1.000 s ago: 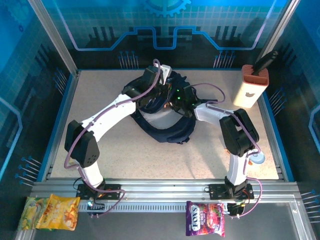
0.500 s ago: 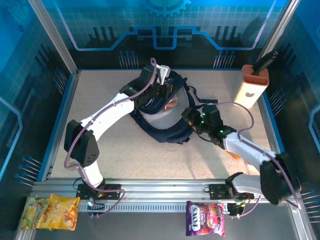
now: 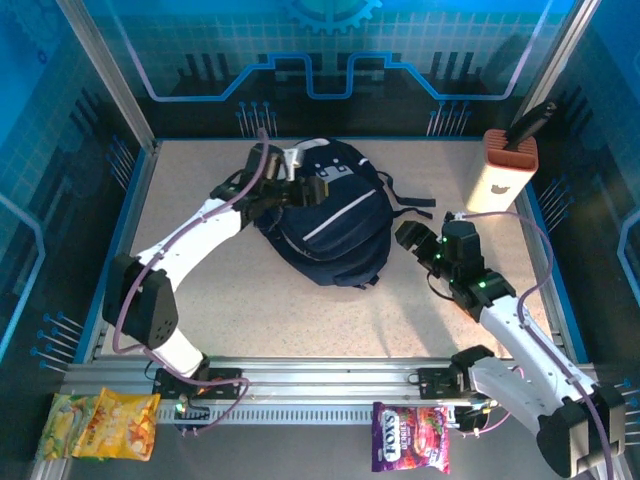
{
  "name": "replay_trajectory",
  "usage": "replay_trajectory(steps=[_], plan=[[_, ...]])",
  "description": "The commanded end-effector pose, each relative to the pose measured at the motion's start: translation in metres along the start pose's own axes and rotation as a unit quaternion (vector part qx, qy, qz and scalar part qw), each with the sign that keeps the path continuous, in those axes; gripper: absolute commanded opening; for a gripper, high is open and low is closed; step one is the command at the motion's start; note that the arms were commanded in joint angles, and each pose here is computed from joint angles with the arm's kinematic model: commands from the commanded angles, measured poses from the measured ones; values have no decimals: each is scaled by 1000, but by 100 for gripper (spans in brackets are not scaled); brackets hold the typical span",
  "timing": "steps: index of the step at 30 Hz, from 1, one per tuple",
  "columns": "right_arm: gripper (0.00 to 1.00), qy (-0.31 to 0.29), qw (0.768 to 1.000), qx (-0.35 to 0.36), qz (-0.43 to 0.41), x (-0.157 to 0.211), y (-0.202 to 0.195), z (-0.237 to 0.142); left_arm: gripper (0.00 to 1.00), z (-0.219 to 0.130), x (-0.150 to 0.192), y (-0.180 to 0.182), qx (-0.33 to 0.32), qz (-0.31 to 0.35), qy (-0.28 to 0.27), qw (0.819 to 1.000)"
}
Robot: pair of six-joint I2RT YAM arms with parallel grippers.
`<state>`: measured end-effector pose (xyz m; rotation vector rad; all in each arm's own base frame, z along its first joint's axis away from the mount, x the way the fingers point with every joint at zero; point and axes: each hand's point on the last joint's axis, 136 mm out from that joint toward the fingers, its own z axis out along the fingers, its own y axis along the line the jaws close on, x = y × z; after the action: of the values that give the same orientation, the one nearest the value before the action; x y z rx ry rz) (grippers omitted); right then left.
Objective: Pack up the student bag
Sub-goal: Close the student bag at the top-center of the table, then rotate the student bag at the top-center of the table.
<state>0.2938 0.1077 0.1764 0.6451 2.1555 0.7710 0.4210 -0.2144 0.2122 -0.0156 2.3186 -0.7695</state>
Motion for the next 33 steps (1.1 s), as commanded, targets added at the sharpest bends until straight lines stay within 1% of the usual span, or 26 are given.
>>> replay_trajectory(steps=[1, 6, 8, 10, 14, 17, 20, 25, 28, 33], plan=[[83, 25, 1000, -4, -4, 5, 4, 7, 69, -9, 1, 40, -11, -103, -14, 995], [83, 54, 998, -25, -13, 13, 18, 21, 67, -12, 6, 92, -8, -196, -33, 980], [83, 61, 998, -29, -19, 15, 24, 25, 64, -10, 9, 109, -2, -231, -38, 972], [83, 65, 997, -31, -21, 16, 27, 28, 62, -6, 12, 122, 6, -257, -38, 966], [82, 74, 996, -37, -19, 20, 32, 35, 53, 5, 22, 138, 19, -291, -27, 956], [82, 81, 996, -39, -22, 23, 36, 38, 46, 14, 27, 144, 26, -299, -17, 954], [82, 84, 995, -38, -23, 25, 38, 41, 41, 22, 31, 149, 24, -302, -7, 953], [82, 89, 995, -41, -21, 27, 39, 45, 39, 34, 39, 154, 26, -298, 12, 954], [80, 98, 994, -46, -22, 30, 41, 48, 32, 43, 41, 152, 45, -299, 21, 953], [77, 114, 991, -65, -29, 36, 49, 54, 30, 50, 36, 148, 70, -295, 21, 953]])
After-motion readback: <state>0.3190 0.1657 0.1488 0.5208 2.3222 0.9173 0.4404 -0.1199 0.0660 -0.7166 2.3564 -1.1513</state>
